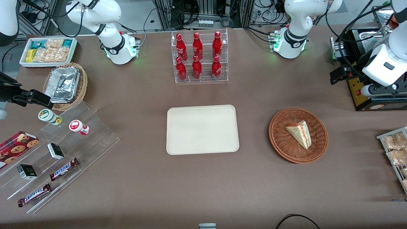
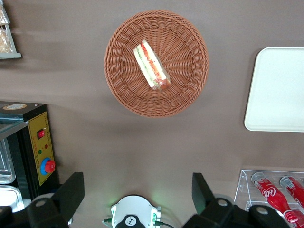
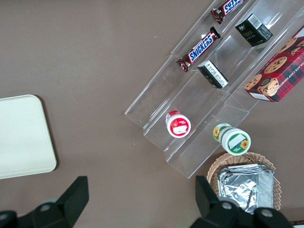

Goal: Place sandwich from basket to tray
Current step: 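Move the left gripper over the wrapped sandwich in the wicker basket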

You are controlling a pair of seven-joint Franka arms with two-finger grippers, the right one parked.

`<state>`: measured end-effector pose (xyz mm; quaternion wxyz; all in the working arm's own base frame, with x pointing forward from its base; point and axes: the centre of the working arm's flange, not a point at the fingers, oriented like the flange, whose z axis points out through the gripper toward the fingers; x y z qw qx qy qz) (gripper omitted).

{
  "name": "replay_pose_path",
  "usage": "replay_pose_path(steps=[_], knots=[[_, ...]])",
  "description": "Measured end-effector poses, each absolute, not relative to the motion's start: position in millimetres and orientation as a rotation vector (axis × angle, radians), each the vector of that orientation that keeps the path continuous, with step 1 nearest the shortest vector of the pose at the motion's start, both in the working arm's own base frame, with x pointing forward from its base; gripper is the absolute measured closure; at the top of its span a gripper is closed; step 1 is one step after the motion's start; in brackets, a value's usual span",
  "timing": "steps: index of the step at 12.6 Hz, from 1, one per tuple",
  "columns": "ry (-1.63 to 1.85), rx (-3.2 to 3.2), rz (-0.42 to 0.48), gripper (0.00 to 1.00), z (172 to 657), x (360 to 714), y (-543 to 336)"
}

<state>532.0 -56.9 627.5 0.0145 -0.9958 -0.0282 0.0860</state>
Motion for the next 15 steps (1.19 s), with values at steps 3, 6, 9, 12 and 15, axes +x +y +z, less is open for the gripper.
replay_pose_path(steps=[3,6,9,12,15], knots=[[-0.084,-3.100,0.267,0.00,624.2,533.1,-58.2],[-0.075,-3.104,0.246,0.00,598.4,541.3,-61.5],[-0.048,-3.103,0.251,0.00,548.2,548.3,-71.1],[-0.043,-3.106,0.238,0.00,504.9,551.5,-72.7],[-0.047,-3.114,0.191,0.00,455.9,550.4,-70.8]])
